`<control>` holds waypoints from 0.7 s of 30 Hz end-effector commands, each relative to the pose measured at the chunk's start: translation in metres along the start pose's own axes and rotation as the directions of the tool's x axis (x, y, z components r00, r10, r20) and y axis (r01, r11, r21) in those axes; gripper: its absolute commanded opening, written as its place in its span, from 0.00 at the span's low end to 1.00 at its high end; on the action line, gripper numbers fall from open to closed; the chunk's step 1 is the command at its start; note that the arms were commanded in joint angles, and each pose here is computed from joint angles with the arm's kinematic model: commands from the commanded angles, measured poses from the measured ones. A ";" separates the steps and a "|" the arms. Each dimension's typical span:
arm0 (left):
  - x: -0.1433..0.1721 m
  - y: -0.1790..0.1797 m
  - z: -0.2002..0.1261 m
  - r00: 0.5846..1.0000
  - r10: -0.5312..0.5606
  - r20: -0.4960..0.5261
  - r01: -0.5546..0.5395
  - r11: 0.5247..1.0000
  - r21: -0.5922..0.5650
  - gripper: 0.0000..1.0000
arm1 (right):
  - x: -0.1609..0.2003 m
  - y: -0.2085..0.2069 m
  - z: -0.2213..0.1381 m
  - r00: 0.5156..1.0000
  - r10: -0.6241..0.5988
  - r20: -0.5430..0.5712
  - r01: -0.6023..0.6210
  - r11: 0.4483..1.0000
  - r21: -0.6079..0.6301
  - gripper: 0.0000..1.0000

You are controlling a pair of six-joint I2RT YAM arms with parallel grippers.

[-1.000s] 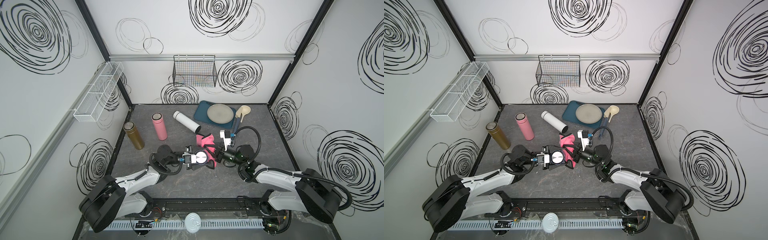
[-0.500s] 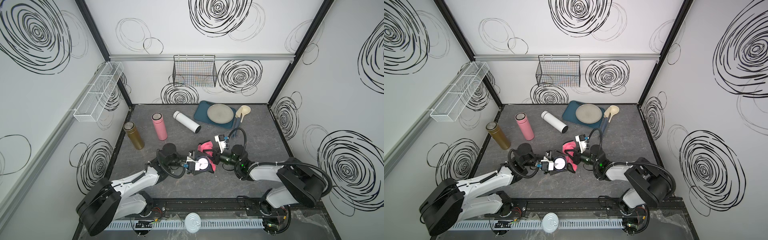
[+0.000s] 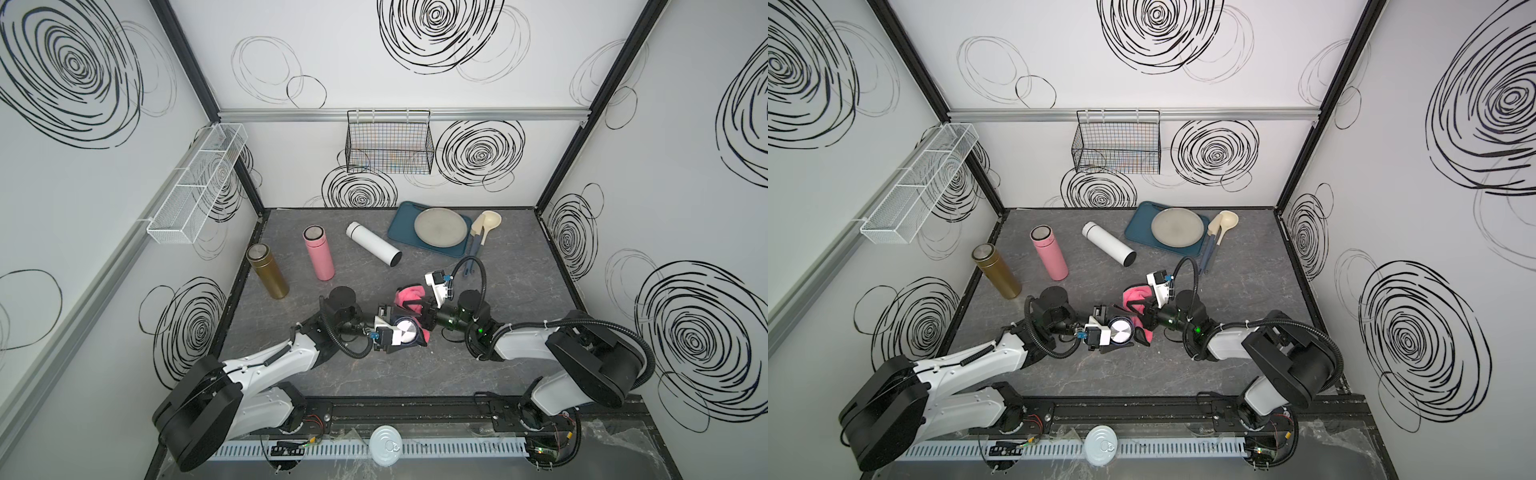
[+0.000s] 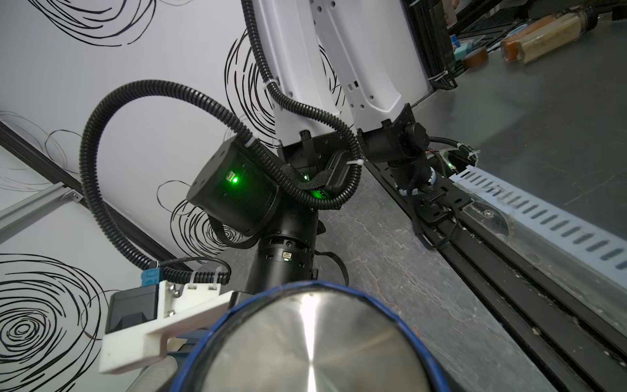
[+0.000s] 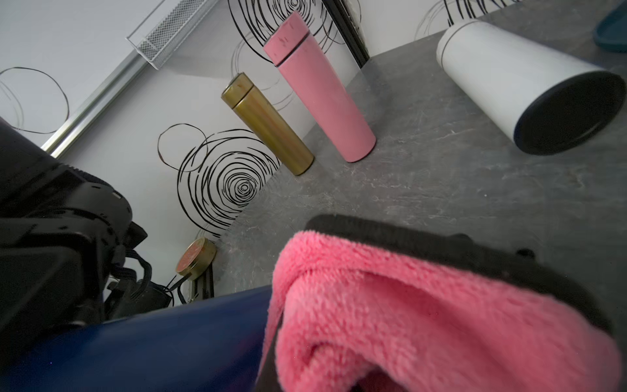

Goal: Wipe the surface of the thermos
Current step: Wipe the dirt from the surface of the thermos.

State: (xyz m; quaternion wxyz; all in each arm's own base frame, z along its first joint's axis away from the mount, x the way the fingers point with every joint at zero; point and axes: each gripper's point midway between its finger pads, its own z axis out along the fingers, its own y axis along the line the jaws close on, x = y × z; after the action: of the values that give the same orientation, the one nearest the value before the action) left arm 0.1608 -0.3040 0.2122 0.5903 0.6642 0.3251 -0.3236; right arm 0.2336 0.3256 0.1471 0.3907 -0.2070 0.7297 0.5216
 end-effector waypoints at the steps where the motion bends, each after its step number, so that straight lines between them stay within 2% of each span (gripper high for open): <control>1: -0.037 0.026 0.000 0.978 0.197 0.069 -0.193 0.979 -0.060 0.00 | -0.031 0.041 -0.003 0.994 -0.086 0.067 0.092 0.991 -0.098 0.00; 6: -0.039 0.022 0.001 0.973 0.219 0.070 -0.216 0.975 -0.051 0.00 | -0.054 0.081 -0.011 0.971 -0.195 0.137 0.213 0.968 -0.135 0.00; 8: -0.039 0.021 0.002 0.973 0.222 0.067 -0.219 0.975 -0.045 0.00 | -0.051 0.079 -0.009 0.973 -0.191 0.131 0.208 0.969 -0.135 0.00; 15: -0.037 0.016 0.002 0.969 0.242 0.047 -0.241 0.970 -0.027 0.00 | -0.011 0.024 0.010 0.996 -0.086 0.017 0.087 0.995 -0.054 0.00; 18: -0.036 0.015 0.001 0.968 0.246 0.042 -0.245 0.969 -0.020 0.00 | -0.016 0.034 0.011 0.993 -0.122 0.009 0.122 0.991 -0.055 0.00; 21: -0.036 0.014 0.002 0.968 0.248 0.046 -0.248 0.969 -0.016 0.00 | -0.034 0.058 -0.001 0.983 -0.176 0.058 0.180 0.980 -0.088 0.00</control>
State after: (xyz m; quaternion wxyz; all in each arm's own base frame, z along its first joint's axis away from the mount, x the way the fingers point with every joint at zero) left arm 0.1498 -0.3039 0.2029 0.5746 0.6942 0.3084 -0.3045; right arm 0.2267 0.3380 0.1643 0.4107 -0.2477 0.7211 0.5000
